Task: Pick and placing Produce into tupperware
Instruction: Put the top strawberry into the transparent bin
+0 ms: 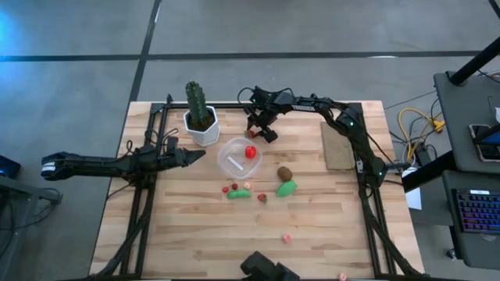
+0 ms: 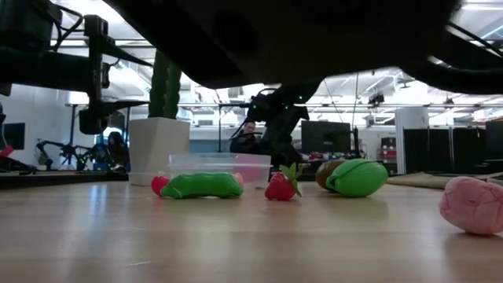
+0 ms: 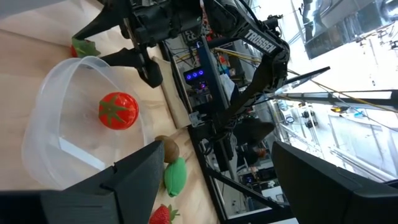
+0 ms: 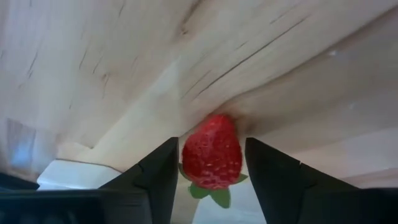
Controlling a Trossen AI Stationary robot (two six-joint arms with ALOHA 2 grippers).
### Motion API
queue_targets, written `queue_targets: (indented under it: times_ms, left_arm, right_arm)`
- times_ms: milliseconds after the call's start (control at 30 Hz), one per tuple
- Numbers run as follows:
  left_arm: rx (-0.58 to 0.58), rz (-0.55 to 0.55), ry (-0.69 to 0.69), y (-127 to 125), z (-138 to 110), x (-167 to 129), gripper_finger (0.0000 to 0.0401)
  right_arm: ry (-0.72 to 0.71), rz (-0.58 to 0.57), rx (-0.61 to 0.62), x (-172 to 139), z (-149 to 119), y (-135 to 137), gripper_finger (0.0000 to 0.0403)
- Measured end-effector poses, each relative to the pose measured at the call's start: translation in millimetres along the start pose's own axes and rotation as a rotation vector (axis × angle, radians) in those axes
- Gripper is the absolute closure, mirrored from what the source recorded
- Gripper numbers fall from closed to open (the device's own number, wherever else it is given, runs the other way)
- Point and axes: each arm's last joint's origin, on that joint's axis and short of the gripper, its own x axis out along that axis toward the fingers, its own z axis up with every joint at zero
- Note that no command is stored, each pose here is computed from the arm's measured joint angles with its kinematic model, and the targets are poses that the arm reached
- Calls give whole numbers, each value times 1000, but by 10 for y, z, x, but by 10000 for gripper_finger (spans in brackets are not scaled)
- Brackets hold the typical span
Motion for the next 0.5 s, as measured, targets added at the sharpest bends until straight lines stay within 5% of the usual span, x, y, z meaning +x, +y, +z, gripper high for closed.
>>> queue_targets:
  times_ms: [500]
  left_arm:
    - [2,5,-1,5,1,3,118]
  right_arm:
    - [-22,1,12,-3,7,-5,235]
